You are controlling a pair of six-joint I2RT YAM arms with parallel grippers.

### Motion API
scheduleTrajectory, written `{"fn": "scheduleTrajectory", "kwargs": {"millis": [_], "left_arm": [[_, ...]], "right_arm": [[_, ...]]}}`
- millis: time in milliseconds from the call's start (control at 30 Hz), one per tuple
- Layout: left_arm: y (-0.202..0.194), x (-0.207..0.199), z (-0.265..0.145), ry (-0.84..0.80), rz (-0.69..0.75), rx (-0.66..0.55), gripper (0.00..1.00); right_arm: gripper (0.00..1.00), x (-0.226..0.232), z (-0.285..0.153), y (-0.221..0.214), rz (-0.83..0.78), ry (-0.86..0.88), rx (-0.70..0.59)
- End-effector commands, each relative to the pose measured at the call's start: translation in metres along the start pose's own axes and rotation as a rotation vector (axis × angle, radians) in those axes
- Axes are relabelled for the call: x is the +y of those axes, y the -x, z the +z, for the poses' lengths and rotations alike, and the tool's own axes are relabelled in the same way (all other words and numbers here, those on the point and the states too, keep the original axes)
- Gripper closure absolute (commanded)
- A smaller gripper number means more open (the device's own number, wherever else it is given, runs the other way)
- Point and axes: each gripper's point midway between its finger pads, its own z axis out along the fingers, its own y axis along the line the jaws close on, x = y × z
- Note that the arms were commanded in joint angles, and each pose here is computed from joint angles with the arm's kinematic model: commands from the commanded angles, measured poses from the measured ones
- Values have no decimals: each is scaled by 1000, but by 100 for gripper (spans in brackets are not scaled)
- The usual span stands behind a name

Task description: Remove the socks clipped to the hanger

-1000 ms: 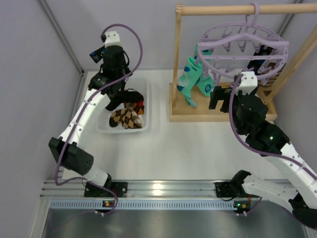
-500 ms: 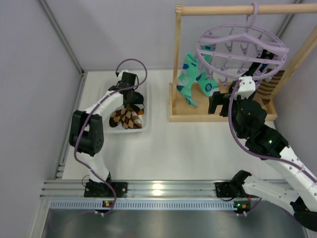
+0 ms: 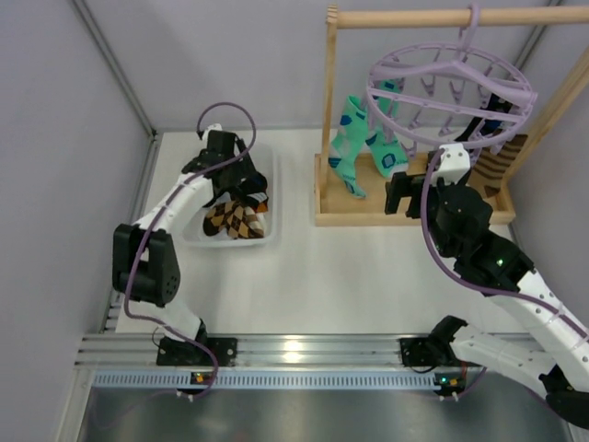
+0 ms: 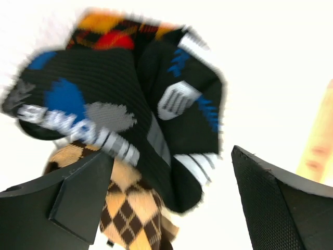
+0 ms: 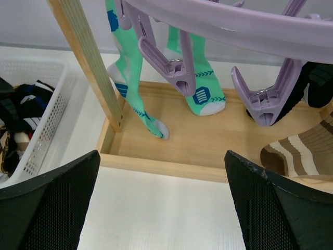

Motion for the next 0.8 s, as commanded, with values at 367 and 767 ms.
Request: {"fn": "scheduleTrajectory", "kwargs": {"millis": [367,767], "left_arm": [[53,-25,-157,-368,-28,-230,2],[-11,-39,-235,-717,78,-133,2]], "right_arm": [[1,-2,25,-72,76,-13,125],[1,32,120,-123,145,296,-57]]}}
